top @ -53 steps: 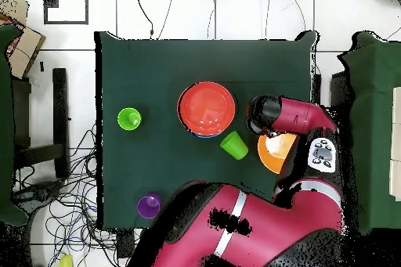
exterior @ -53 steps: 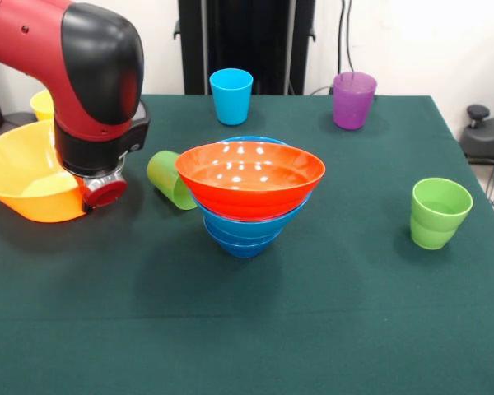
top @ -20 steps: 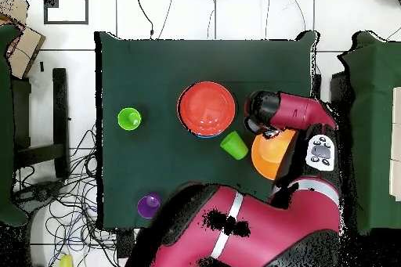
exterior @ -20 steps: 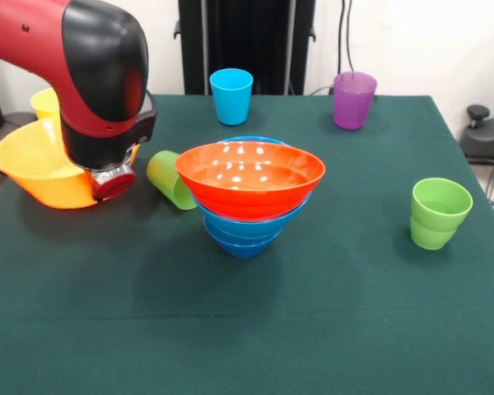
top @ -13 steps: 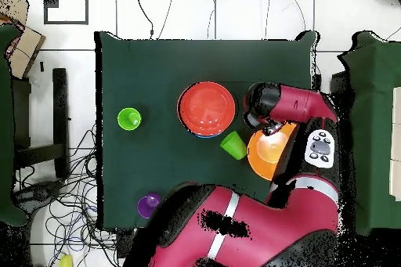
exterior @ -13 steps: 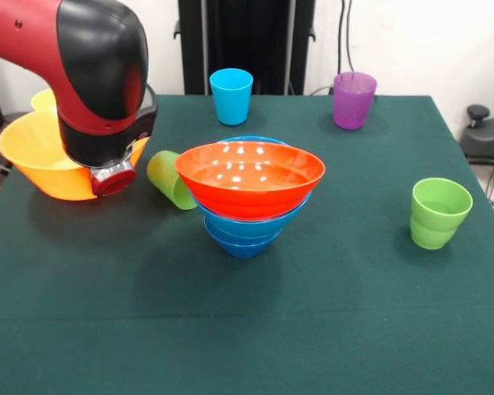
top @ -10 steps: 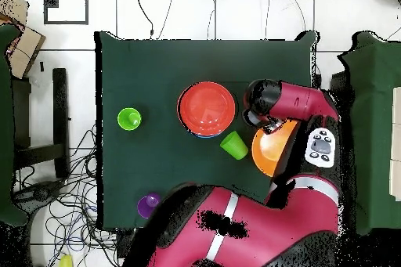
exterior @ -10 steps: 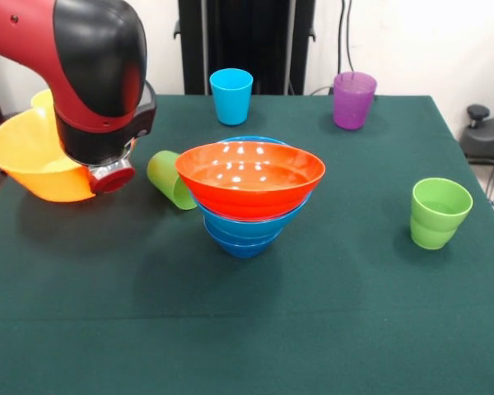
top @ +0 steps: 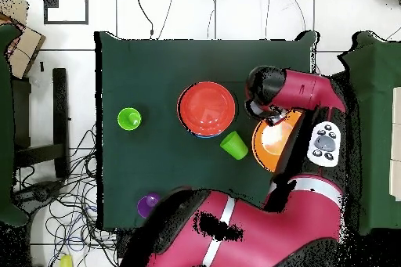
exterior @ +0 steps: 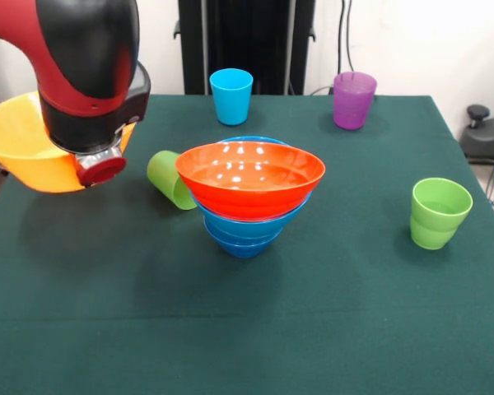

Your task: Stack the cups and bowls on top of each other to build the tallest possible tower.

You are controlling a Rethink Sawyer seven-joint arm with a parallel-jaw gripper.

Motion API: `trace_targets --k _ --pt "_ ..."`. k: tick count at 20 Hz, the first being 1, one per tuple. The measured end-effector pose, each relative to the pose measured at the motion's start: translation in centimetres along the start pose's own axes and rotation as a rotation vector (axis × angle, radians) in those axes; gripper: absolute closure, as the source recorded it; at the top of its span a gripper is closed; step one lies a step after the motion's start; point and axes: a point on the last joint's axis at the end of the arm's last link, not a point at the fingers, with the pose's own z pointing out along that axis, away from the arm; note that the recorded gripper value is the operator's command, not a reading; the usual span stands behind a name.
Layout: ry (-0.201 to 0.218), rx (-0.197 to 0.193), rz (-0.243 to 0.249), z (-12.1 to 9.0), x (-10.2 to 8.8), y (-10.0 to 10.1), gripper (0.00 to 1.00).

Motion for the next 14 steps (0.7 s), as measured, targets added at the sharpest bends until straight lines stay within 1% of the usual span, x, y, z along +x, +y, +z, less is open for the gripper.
trace_targets --k 1,10,11,14 --pt "-0.001 0.001 0.003 -0.8 -0.3 0.1 1.00" --pt "0.005 0.012 0.007 -2.5 -0.9 0.4 1.00" --pt "0.011 0.019 0.007 -3.1 -1.0 0.5 1.00" --pt "0.018 0.027 0.005 -3.6 -0.9 0.7 1.00"
